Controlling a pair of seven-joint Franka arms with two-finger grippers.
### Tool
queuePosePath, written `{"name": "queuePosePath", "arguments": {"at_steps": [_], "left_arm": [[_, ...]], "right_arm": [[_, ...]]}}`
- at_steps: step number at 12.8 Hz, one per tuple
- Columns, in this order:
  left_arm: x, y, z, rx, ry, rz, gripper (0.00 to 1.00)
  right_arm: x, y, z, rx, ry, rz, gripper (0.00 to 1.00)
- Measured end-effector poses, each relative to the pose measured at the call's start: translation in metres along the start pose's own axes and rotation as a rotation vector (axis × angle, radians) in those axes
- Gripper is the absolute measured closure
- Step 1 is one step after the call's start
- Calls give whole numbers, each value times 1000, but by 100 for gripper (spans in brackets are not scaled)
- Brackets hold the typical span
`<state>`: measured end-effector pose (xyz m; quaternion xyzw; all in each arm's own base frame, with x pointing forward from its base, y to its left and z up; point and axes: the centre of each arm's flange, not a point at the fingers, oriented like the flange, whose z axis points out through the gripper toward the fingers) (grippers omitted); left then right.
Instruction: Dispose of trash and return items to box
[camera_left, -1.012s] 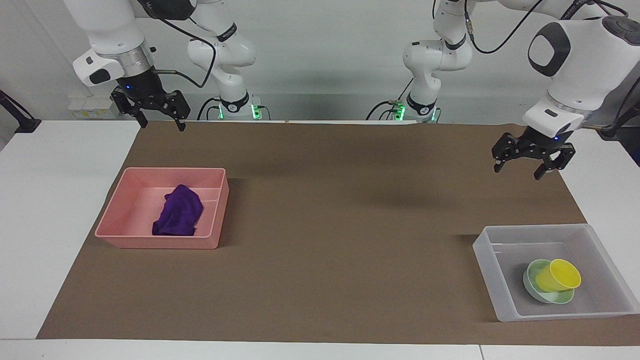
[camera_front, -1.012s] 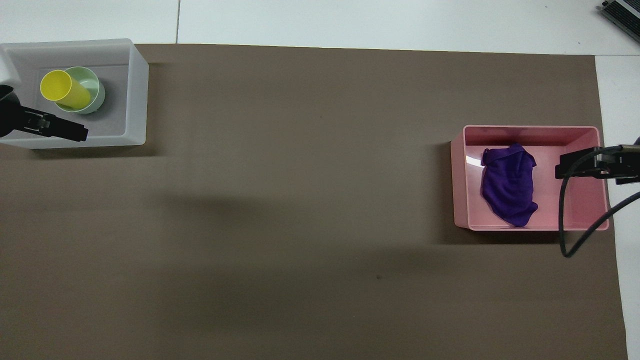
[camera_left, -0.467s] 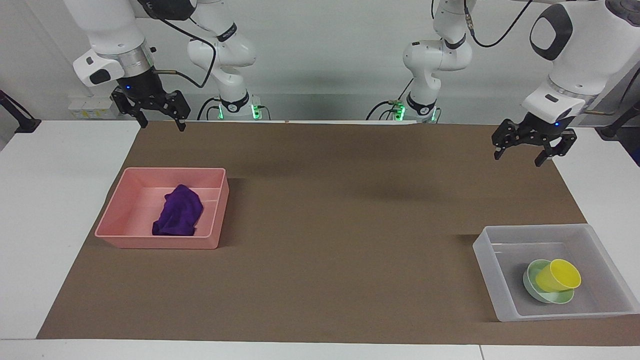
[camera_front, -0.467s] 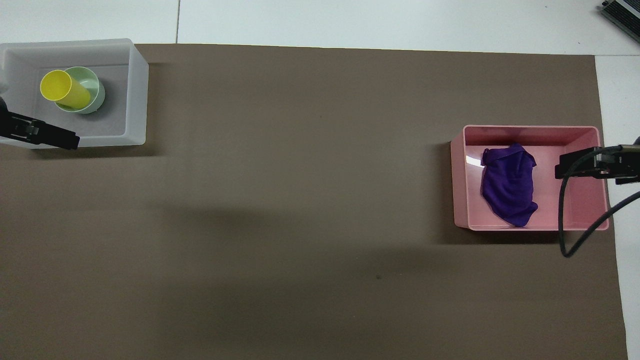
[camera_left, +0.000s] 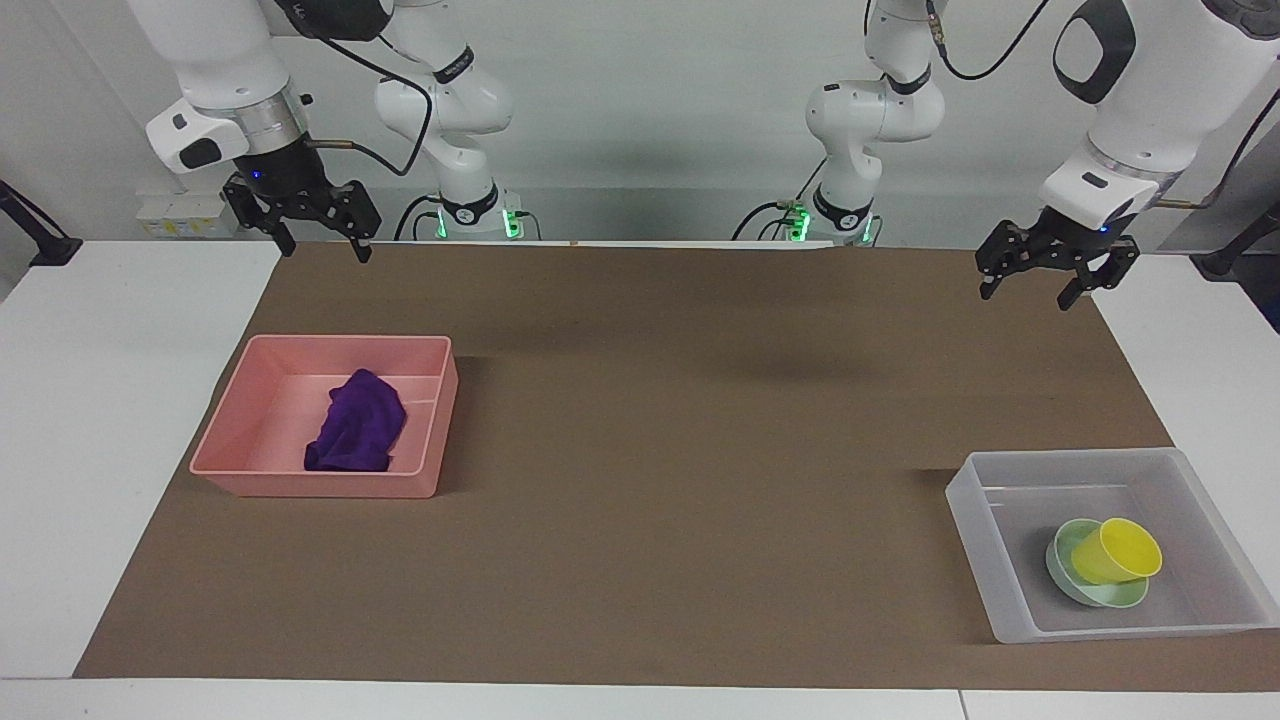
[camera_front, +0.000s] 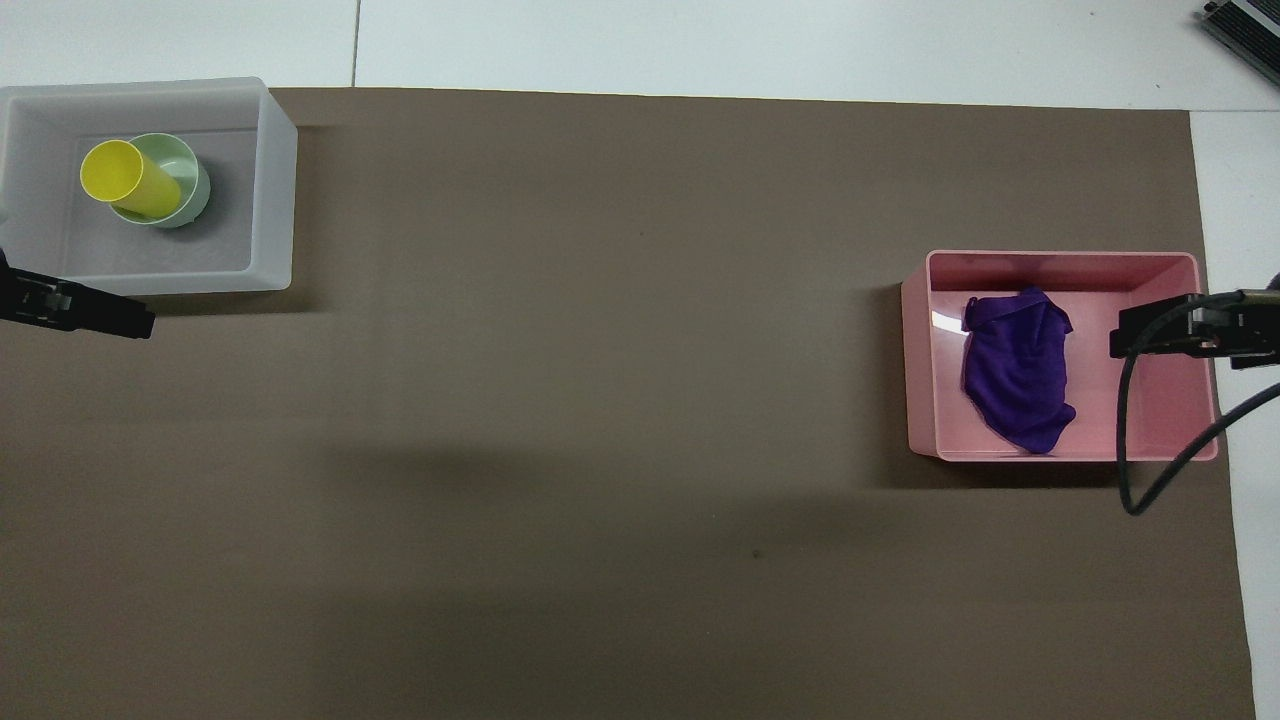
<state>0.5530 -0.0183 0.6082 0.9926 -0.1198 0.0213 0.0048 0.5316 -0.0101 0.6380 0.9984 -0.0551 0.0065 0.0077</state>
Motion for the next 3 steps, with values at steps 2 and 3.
{"name": "queuePosePath", "arguments": {"at_steps": [2,3], "left_arm": [[0,-1,0,0,0,-1,0],[0,-1,0,0,0,-2,0]], "right_arm": [[0,0,0,0,0,0,0],[0,0,0,0,0,0,0]]}}
